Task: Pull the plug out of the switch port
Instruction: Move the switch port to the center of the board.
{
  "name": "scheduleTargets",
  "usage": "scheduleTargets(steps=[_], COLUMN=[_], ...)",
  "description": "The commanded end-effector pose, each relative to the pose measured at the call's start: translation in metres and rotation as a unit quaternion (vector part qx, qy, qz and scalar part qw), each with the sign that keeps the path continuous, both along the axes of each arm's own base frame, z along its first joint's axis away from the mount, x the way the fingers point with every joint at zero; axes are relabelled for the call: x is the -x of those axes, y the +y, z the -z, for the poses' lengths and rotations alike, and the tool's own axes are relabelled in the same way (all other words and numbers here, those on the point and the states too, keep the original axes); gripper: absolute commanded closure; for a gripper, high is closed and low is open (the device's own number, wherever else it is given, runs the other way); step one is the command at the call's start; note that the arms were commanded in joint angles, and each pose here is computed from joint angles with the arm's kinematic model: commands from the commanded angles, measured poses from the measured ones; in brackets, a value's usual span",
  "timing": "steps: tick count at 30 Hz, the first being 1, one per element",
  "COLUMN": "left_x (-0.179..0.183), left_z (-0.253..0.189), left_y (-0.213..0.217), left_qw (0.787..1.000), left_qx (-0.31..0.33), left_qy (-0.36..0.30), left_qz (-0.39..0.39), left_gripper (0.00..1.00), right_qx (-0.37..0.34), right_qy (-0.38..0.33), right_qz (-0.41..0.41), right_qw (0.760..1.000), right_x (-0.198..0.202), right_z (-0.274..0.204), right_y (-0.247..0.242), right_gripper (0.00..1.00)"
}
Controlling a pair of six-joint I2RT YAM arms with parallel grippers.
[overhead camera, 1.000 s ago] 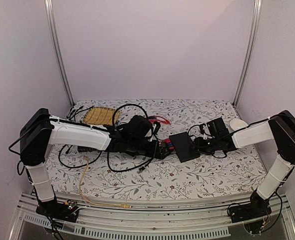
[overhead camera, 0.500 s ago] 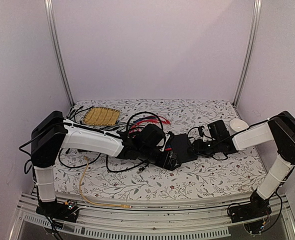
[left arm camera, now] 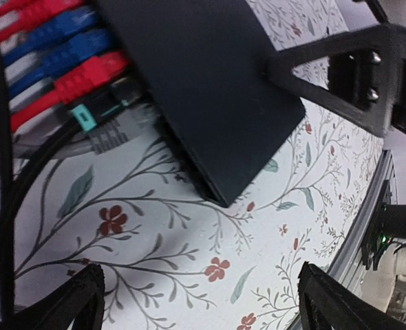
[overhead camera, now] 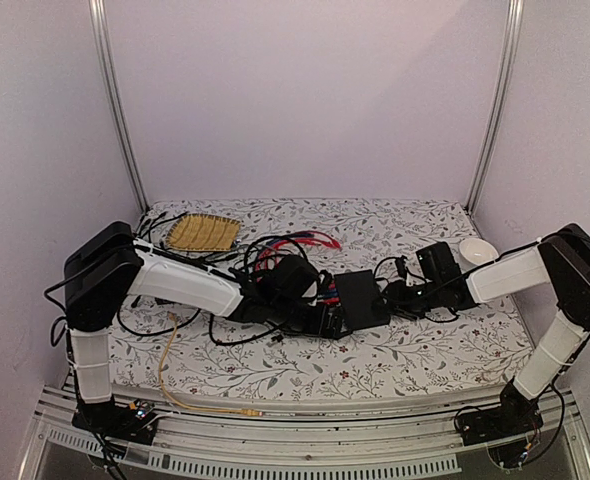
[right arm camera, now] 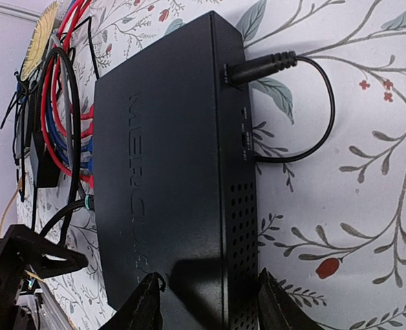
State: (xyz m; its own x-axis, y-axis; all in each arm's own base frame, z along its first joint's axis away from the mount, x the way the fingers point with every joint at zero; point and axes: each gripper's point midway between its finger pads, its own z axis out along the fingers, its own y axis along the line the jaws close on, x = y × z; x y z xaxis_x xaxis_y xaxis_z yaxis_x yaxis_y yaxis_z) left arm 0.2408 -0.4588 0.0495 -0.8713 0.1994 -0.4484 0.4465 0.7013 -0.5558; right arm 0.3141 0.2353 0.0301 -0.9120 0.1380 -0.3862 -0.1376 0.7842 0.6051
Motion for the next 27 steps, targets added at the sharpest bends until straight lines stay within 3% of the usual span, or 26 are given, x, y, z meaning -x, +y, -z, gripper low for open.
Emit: scheduleTargets(steps=[1,8,14,27], left_x=[-0.019,-0.029,-0.023,-0.014], left_z=[0.006,0.025,0.046,0.070], left_y=[0.003,0.013,0.029,0.057], left_qw=[0.996,0.972,0.937,0.847], left_qx=[0.047,0.097,0.127,0.189], left_qy=[0.041,0.104,0.180,0.267], left_qz=[-0.070,-0.186,-0.272,-0.418], left_gripper=[0.02,0.02,0.02,0.02], right_qx=[-0.049,-0.060,-0.066,-0.070], right_qy=[-0.011,-0.001,0.008,0.027], right_qz=[-0.016,-0.013,-0.010,-0.017], right_qw=[0.999,0.998,0.998,0.997], right_x=[0.002,0.004,0.008,0.013], right_z=[-0.028,-0.032,-0.032,-0.021], right_y=[0.017,0.021,0.026,0.033], right_gripper=[0.55,0.55,0.55,0.55])
